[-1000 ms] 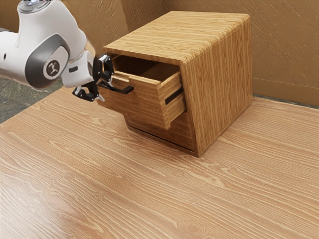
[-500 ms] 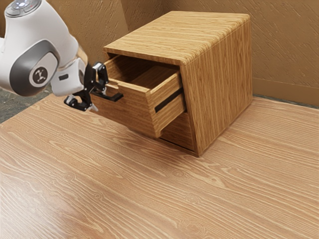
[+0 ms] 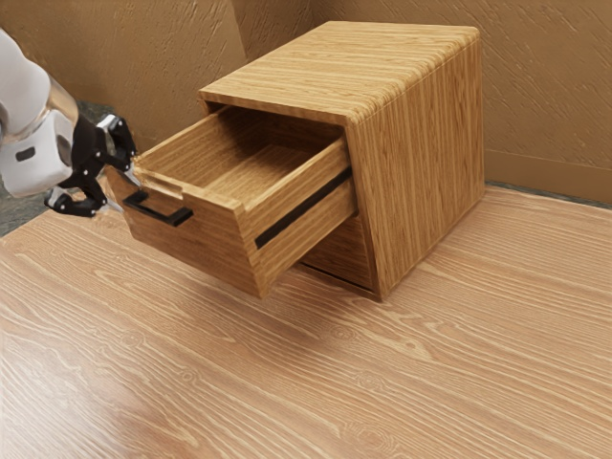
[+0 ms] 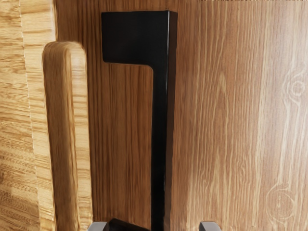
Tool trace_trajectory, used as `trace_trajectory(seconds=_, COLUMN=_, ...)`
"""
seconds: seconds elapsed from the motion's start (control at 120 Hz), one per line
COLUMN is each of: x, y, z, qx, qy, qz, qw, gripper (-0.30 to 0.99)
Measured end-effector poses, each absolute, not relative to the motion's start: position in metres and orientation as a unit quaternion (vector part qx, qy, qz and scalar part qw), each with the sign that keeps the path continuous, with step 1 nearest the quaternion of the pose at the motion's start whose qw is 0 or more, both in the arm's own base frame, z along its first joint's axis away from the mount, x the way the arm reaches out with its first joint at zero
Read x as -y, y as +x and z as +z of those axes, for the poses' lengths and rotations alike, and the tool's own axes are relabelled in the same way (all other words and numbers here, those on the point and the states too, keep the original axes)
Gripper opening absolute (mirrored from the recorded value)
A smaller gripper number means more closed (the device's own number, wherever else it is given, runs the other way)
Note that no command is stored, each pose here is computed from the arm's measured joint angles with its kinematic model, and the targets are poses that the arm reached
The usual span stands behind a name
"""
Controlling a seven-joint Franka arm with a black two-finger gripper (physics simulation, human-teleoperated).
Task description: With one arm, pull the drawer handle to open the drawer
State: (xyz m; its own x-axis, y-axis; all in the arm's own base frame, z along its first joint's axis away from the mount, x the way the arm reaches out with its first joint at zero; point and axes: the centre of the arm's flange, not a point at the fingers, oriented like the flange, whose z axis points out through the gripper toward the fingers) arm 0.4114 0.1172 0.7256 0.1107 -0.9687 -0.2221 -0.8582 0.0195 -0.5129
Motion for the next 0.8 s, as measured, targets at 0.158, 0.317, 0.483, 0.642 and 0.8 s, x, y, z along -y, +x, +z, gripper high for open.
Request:
trace_trajectory(seconds=0.158, x=-0.056, y=0.38, z=0.798, qx=-0.653, qy=-0.674, qz=-0.139, qw=0.317, gripper=0.43)
trace_trajectory(seconds=0.317, x=-0.004, y=0.391, z=0.825, qx=-0.61, qy=-0.728, qz=-0.143, qw=0.28, gripper=0.56)
trace_trajectory(seconds=0.483, x=0.03, y=0.424, z=0.821, qx=-0.531, qy=-0.815, qz=-0.125, qw=0.197, gripper=0.62)
trace_trajectory(seconds=0.642, x=0.038, y=0.418, z=0.81, qx=-0.423, qy=-0.89, qz=-0.094, qw=0.145, gripper=0.65)
trace_trajectory(seconds=0.8, x=0.015, y=0.439, z=0.767, qx=-0.308, qy=-0.945, qz=-0.028, qw=0.101, gripper=0.66)
